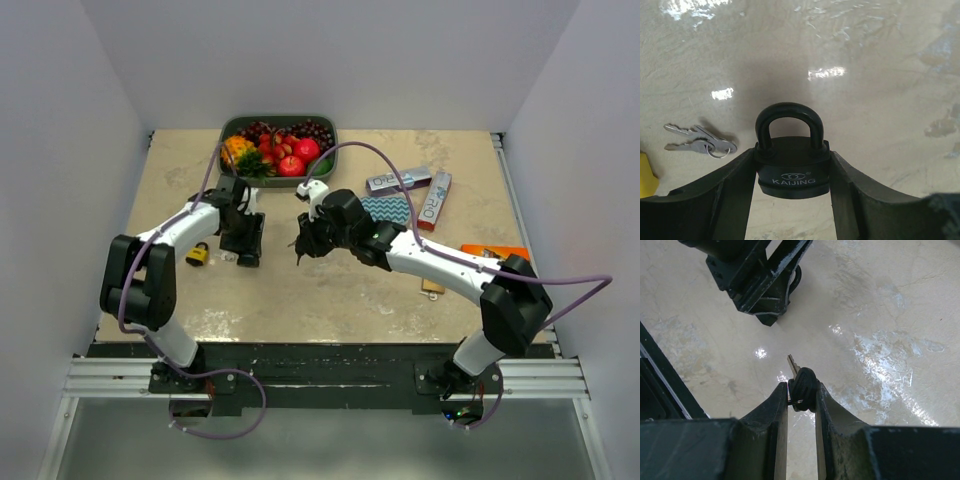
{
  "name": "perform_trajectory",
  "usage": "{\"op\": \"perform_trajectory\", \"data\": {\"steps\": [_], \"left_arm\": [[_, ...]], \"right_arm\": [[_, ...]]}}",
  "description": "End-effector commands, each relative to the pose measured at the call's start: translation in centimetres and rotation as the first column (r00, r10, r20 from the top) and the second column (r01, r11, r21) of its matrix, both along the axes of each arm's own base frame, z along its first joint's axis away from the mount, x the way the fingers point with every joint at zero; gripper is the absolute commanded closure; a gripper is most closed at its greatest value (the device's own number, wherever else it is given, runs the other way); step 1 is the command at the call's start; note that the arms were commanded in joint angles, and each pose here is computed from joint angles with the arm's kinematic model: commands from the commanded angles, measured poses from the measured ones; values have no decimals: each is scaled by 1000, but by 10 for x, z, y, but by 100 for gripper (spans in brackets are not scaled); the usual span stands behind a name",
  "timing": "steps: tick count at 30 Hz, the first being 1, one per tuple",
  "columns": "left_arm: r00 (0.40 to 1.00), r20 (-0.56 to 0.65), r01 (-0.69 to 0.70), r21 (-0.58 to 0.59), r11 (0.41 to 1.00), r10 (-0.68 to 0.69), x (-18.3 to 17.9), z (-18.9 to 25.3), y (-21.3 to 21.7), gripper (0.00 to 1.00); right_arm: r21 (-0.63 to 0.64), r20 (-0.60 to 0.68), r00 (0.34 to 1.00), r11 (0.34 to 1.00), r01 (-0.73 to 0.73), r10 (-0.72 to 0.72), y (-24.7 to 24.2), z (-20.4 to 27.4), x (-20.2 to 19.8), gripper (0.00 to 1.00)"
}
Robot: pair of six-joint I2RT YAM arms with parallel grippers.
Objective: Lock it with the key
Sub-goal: Place the lock at the center of the board.
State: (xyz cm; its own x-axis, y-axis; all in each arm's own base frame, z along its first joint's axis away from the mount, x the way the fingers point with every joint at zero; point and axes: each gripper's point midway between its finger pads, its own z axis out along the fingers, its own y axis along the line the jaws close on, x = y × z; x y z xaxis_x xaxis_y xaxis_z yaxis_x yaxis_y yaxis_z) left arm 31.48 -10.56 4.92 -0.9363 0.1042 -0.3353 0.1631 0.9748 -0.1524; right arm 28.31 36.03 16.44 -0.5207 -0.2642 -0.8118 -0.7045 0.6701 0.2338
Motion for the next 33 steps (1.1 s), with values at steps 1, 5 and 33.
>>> {"op": "perform_trajectory", "data": {"steps": [1, 5, 33], "left_arm": [[997, 49, -52, 12, 999, 52, 29, 8, -3, 100], [998, 28, -57, 35, 998, 56, 28, -1, -6, 100], [950, 252, -117, -263, 958, 185, 52, 137, 52, 1]], "right_arm": [[42, 48, 999, 999, 3, -5, 6, 12, 9, 100], [44, 48, 999, 999, 2, -4, 8, 11, 10, 100], [57, 3, 1000, 998, -13, 13, 47, -27, 31, 100]]}}
